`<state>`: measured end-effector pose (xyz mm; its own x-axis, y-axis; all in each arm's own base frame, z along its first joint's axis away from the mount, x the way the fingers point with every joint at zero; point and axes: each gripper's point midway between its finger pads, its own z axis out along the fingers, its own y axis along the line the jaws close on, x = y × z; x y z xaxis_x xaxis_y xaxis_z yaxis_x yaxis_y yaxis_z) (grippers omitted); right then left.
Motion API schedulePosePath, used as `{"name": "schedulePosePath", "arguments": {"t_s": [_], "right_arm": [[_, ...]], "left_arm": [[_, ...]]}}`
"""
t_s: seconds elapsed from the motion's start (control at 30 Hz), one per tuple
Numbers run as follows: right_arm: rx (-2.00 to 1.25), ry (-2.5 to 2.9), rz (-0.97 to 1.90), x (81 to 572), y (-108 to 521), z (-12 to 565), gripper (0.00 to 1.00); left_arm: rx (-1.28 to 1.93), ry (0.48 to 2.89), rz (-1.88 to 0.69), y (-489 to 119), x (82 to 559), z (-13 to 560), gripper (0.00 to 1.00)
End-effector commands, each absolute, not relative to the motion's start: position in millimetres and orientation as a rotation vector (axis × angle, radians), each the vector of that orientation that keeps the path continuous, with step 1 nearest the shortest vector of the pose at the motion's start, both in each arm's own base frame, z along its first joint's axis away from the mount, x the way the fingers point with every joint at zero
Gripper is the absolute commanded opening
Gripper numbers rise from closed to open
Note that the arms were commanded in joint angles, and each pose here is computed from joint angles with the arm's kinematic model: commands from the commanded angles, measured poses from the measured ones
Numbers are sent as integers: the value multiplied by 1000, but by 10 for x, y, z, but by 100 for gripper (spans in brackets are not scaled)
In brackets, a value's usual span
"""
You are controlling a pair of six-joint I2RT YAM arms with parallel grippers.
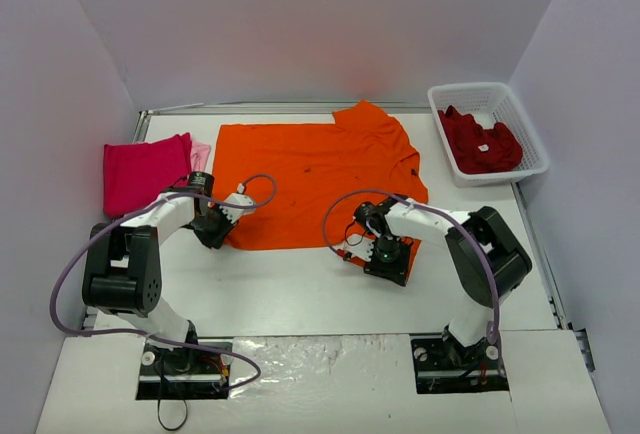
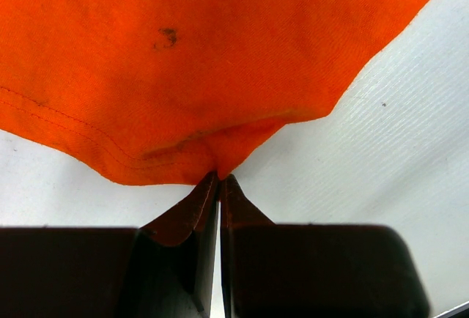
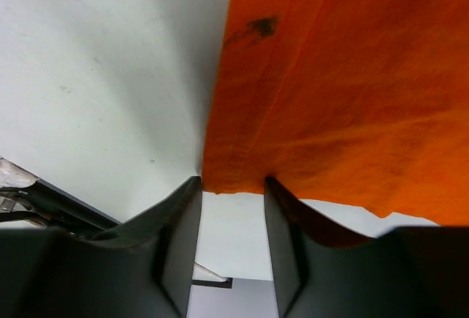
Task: Fold and stack the t-shirts
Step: Grap the side of the flattened tshirt closest away from the robot with both arms
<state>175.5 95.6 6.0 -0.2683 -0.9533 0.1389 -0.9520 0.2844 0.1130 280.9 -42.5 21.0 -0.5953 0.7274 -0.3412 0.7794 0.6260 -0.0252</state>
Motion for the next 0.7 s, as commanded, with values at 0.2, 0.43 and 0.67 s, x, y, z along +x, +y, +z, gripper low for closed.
{"name": "schedulePosePath", "arguments": {"t_s": [0.2,0.43,0.67], "right_arm": [[1726,-2352,54,1764,897,-35,17],[1723,-2395,83,1826,914,30,4],[1767,-2475,75,1943,1005,348,0]], "left_arm": [[1216,2537,-259,-442,2798,269,3],[1205,2526,-254,-450,2784,331,2],[1186,2466,-228,-463,2754,570,2]]}}
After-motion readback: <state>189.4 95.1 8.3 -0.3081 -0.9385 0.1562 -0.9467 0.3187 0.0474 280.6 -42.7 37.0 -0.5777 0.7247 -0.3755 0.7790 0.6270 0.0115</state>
